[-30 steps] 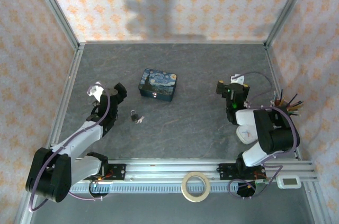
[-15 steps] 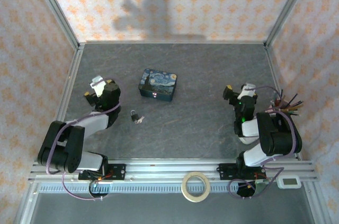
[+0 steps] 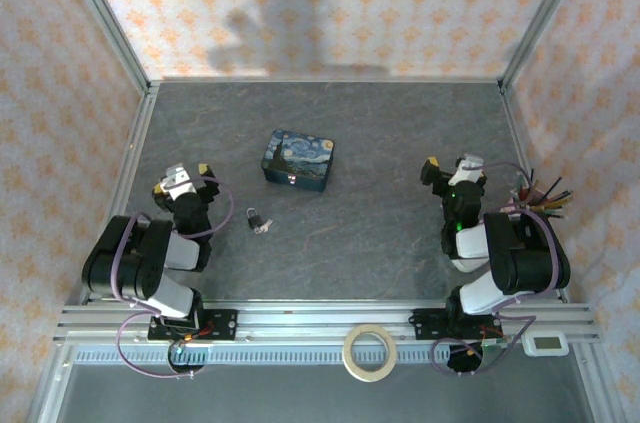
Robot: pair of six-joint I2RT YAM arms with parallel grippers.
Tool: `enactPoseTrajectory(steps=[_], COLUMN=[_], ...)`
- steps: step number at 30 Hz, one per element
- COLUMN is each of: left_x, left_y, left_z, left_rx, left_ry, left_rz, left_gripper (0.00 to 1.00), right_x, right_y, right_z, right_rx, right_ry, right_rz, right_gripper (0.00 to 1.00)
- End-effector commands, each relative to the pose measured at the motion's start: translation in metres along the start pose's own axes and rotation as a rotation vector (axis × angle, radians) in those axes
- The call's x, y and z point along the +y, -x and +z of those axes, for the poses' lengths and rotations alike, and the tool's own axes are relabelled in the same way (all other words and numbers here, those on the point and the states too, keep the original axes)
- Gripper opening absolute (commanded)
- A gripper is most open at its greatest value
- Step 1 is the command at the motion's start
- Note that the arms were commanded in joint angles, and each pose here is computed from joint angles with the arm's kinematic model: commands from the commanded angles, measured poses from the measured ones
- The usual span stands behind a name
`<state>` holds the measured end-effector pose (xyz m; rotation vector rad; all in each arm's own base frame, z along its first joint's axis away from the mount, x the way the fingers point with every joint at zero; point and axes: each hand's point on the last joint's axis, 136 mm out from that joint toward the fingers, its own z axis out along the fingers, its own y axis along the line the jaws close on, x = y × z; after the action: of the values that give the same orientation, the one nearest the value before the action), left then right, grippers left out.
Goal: Unlock the padlock with the key
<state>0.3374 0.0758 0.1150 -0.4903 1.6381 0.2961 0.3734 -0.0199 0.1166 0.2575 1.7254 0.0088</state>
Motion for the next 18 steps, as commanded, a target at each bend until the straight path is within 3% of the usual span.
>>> enactPoseTrajectory(steps=[1,3,5,18], left_x=[-0.0168,-0.0194,-0.0208,-0.0212], left_y=[0.0192,0.028,0.0189,0.0219], left_z=[0.0042,0.0046,0.0086,0.0071], left_rx=[-0.044,-0.102,-0.042,-0.064], left_ry=[-0.083,-0.095,-0.09,-0.087], left_rz=[-0.028,-0.024,-0.01,-0.004], left_gripper=[0.98,0.98,0.99,0.99], right_x=[0.0002,0.0003,0.0004,0.0004], right_y=[0.0082,0.0081,0.008,0.0076], right_z=[-0.0009,-0.0006,-0.0008,-0.0009], right_rx=[-0.037,-0.036,-0.036,-0.035], right_ry=[-0.008,-0.007,-0.007,-0.008], right_rz=[0.008,0.008,0.008,0.007], right_gripper=[1.0,1.0,1.0,1.0])
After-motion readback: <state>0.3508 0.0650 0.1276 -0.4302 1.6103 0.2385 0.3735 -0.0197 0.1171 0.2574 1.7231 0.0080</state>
